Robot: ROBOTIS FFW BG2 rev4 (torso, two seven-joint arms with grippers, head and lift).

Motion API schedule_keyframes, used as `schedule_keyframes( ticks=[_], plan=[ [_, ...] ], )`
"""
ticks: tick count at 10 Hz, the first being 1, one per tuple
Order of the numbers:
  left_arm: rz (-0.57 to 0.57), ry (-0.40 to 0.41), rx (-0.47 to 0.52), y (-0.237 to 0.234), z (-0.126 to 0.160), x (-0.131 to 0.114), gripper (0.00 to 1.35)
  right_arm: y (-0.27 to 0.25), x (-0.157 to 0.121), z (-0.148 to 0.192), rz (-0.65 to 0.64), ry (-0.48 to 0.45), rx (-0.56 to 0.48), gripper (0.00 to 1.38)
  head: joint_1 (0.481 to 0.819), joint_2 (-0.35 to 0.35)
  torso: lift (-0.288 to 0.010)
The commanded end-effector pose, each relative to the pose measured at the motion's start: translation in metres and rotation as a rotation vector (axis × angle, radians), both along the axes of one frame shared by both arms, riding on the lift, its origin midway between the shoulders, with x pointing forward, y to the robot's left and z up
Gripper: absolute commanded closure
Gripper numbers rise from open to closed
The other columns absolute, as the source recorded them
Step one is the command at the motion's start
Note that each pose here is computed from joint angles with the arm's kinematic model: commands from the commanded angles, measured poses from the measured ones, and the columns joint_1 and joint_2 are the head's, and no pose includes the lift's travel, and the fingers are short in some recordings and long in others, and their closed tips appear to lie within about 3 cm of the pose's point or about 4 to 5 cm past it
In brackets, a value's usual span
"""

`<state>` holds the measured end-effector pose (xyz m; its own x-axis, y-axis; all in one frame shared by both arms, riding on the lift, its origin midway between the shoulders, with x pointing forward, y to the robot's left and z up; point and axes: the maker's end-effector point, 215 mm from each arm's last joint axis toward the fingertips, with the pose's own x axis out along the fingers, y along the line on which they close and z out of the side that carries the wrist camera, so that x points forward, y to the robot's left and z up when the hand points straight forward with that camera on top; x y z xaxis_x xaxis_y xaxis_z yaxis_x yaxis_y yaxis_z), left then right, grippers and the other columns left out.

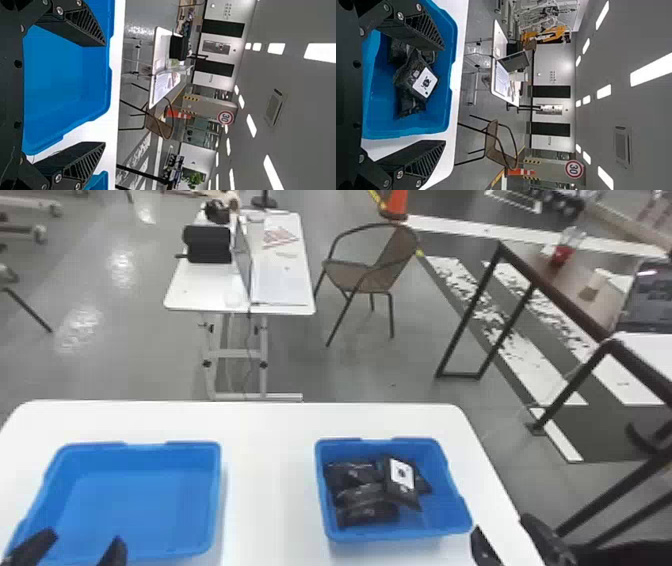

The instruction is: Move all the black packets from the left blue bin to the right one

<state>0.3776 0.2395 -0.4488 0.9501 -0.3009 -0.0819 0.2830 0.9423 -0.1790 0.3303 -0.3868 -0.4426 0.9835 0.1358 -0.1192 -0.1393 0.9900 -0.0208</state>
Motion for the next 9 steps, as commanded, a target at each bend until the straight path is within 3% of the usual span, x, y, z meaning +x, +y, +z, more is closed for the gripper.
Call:
schedule_keyframes(
  ticks=[1,9],
  plan=[
    [0.001,0.001,-0.005,-0.0018,-0.0004,-0.0003,0.15,0.0005,-0.0001,-0.0010,0.001,0.004,0.003,0.20,0.695,-0.237,0.000],
    [0.003,0.011,-0.024,-0.0027,-0.0041,-0.0009,0.15,0.0019,-0.0009,-0.0062,0.006,0.020,0.021,0.20,0.695,-0.238,0.000]
  ],
)
